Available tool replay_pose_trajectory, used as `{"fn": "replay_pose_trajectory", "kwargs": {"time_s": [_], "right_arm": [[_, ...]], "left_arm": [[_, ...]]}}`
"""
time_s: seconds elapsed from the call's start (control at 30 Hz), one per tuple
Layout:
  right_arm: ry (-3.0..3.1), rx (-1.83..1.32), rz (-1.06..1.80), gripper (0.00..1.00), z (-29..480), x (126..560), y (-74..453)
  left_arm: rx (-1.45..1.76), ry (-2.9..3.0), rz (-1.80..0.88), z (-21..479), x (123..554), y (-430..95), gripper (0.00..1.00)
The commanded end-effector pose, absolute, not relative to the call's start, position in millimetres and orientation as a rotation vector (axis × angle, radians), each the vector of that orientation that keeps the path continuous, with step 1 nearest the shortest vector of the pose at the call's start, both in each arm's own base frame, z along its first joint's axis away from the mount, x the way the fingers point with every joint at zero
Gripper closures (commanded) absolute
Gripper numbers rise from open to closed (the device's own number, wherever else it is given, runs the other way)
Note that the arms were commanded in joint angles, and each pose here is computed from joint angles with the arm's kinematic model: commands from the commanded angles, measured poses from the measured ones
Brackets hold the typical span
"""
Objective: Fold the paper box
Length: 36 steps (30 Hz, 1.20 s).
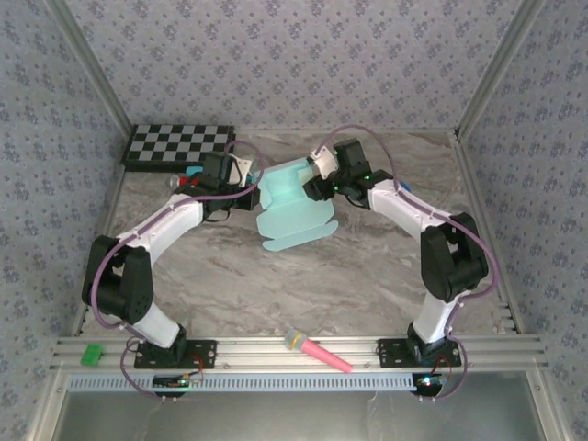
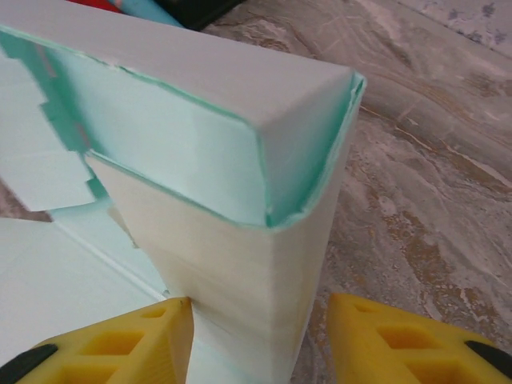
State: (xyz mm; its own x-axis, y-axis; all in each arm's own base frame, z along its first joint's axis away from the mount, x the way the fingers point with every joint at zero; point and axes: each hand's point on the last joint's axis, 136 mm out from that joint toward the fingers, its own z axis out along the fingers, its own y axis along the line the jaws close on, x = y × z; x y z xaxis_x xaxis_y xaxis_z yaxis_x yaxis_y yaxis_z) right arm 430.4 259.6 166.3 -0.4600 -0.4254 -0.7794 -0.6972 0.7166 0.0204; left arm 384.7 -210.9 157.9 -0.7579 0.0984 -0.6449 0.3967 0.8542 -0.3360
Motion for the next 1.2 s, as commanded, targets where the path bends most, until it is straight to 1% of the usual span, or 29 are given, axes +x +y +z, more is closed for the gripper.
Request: {"fn": "replay_pose_trajectory", "kwargs": {"time_s": [0.0,0.2,0.3,0.43,0.57,0.73,1.0,1.17], "right_arm": [[2.155,-0.782,0.351,0.54,154,444,255],[2.179,-0.793,0.346,0.56,141,447,258],[2.195,-0.794,0.347,0.61,136,449,259],[2.191,-0.796,0.39,0.62,134,450,263],[2.208,-0.787,0.423,0.59,136,449,263],[2.265,-0.8,0.457,0.55,129,438,261],[2.372,-0.776,0.477,0.54,112,429,256],[2.432,-0.696,0.475,0.53,105,432,247]], "left_arm": [[0.401,2.323,-0.678,184,387,-225,1.0],[0.403,2.318,-0.683,185,387,-226,1.0],[0.405,2.316,-0.685,185,387,-226,1.0],[0.412,2.317,-0.69,185,387,-227,1.0],[0.416,2.338,-0.701,180,384,-228,1.0],[0.373,2.397,-0.719,166,378,-228,1.0],[0.34,2.527,-0.735,127,362,-233,1.0],[0.295,2.609,-0.708,106,361,-230,1.0]]}}
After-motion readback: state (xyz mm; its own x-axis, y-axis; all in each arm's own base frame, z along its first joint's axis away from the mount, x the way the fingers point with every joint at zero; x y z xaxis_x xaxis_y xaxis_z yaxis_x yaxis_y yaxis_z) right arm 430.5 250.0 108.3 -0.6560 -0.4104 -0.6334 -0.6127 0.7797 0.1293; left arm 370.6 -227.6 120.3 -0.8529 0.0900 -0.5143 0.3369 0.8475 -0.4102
